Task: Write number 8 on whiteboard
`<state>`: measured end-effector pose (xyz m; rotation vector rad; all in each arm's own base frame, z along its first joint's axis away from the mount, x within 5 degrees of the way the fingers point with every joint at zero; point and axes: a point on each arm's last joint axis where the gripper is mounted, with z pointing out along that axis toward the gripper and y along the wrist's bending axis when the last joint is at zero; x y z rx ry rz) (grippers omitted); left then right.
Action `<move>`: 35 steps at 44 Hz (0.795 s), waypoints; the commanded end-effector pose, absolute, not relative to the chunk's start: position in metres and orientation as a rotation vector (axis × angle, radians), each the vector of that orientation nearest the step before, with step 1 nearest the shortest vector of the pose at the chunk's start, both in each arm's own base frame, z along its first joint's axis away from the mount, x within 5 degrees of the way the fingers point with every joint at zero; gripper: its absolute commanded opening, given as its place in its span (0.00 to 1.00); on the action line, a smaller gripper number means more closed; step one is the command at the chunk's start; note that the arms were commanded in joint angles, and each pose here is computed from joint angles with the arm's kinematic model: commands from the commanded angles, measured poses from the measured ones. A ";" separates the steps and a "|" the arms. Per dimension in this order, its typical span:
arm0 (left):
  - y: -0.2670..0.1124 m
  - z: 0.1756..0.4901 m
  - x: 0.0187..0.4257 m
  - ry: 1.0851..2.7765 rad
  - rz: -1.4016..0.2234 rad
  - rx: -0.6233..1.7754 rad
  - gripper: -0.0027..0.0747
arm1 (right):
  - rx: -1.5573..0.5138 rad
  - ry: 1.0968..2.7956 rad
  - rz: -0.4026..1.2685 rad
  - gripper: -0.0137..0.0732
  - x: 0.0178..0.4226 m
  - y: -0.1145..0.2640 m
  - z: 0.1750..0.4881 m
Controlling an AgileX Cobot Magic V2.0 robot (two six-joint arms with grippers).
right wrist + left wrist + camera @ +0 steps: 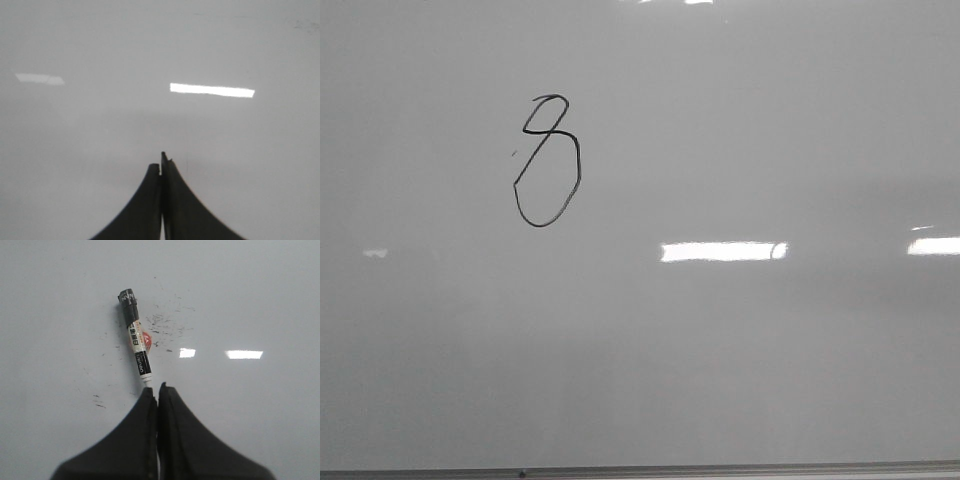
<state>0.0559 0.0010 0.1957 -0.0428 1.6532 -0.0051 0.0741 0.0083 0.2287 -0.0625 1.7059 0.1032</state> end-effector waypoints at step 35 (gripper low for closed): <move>0.001 0.200 0.056 1.564 -0.011 -0.051 0.01 | 0.052 1.610 0.026 0.08 0.055 -0.001 0.195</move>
